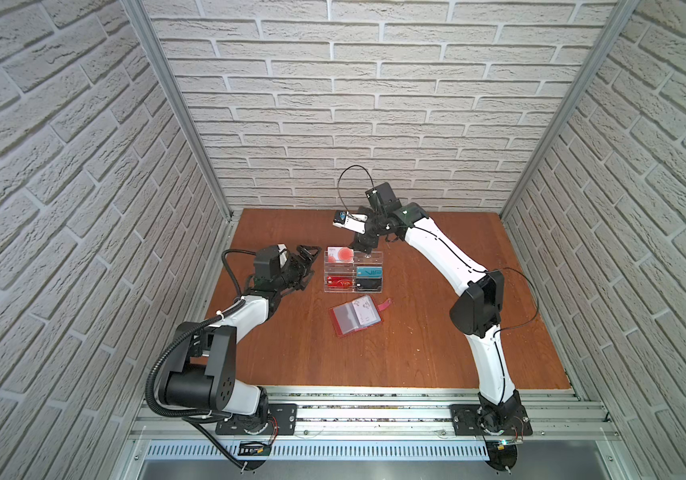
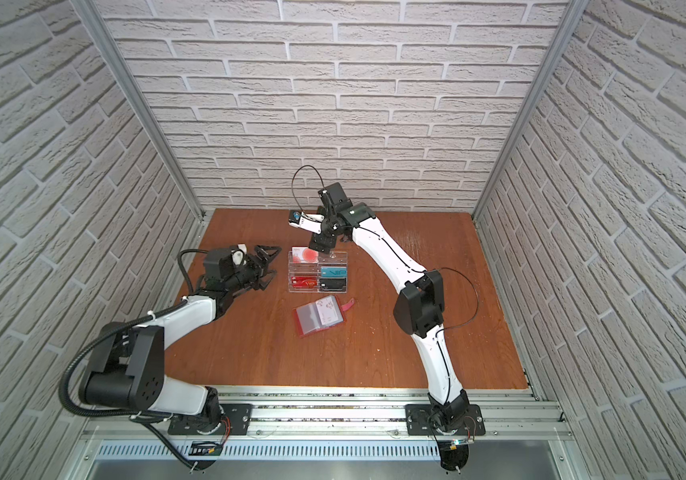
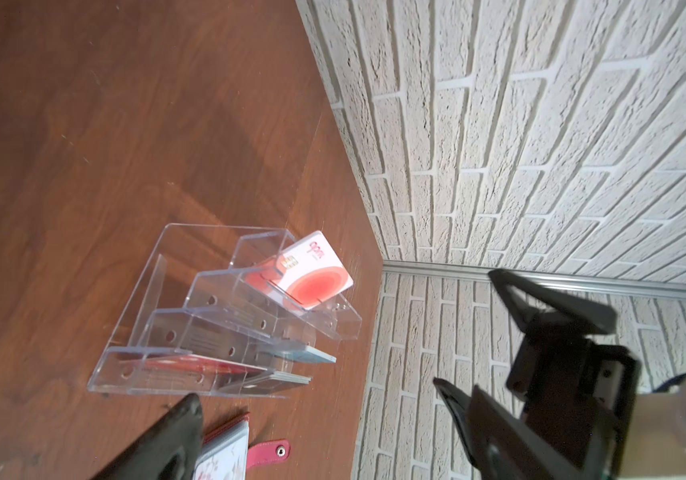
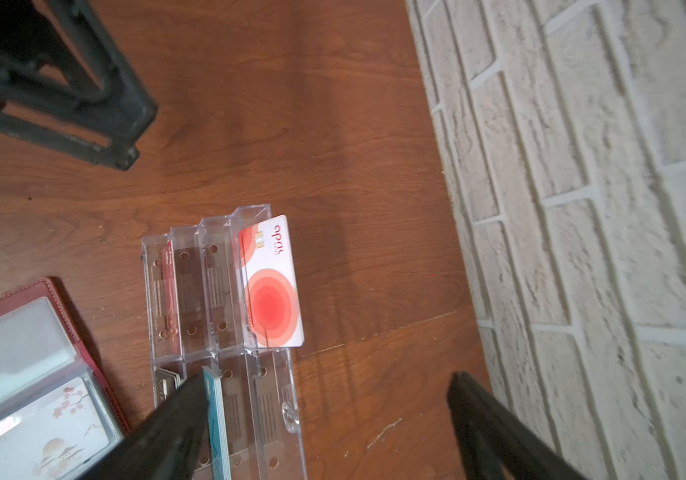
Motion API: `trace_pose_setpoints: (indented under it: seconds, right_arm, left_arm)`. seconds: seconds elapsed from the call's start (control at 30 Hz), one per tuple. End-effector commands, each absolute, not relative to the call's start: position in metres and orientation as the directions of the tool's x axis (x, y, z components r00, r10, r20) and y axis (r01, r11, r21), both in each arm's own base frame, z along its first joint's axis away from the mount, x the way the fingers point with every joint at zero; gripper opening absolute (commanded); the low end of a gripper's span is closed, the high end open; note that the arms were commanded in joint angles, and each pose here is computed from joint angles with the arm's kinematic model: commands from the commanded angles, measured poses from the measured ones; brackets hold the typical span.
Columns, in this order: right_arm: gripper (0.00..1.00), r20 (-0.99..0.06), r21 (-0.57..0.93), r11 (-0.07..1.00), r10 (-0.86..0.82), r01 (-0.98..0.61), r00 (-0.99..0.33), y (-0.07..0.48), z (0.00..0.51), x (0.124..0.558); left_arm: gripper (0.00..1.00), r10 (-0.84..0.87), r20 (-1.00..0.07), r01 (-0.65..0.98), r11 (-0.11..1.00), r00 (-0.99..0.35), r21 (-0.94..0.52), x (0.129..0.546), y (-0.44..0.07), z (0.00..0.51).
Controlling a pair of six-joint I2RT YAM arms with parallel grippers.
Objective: Take the credit cards out of the card holder
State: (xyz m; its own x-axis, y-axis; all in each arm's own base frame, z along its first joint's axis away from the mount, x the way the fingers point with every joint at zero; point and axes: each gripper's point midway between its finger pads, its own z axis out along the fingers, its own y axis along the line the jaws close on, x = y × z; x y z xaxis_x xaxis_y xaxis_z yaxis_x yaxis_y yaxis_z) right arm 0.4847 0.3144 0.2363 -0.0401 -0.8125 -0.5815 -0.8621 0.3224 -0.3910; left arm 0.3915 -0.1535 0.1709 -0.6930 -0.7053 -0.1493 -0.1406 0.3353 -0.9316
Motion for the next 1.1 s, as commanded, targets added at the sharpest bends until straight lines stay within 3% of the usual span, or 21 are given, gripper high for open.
trace_pose_setpoints:
  seconds: [0.0, 0.2, 0.4, 0.63, 0.9, 1.07]
  right_arm:
    - [0.99, -0.663, -0.451, 0.480, -0.745, -0.753, -0.078, 0.299, 0.297, 0.485]
    - [0.99, -0.772, -0.503, 0.760, -0.609, -0.412, -0.181, 0.234, 0.364, 0.485]
    - [0.99, -0.912, -0.325, 0.945, -0.324, -0.038, -0.253, 0.154, 0.383, 0.448]
    - [0.99, -0.850, -0.077, 0.988, -0.135, -0.133, -0.510, 0.134, 0.308, 0.391]
    - [0.99, -0.638, 0.255, 0.952, 0.033, -0.170, -0.770, 0.173, 0.193, 0.343]
    - [0.99, -0.562, 0.312, 0.938, 0.050, -0.155, -0.826, 0.199, 0.149, 0.327]
  left_arm:
    - [0.98, -0.660, -0.232, -0.088, 0.414, -0.715, -0.906, 0.385, -0.170, 0.184]
    - [0.98, -0.575, -0.315, -0.046, 0.527, -0.755, -0.849, 0.363, -0.206, 0.193]
    - [0.98, -0.470, -0.376, -0.022, 0.648, -0.799, -0.761, 0.342, -0.242, 0.184]
    - [0.98, -0.457, -0.309, -0.039, 0.607, -0.834, -0.794, 0.325, -0.269, 0.152]
    - [0.98, -0.453, -0.277, -0.070, 0.612, -0.847, -0.787, 0.311, -0.264, 0.127]
    - [0.98, -0.488, -0.243, -0.102, 0.579, -0.838, -0.809, 0.304, -0.256, 0.114]
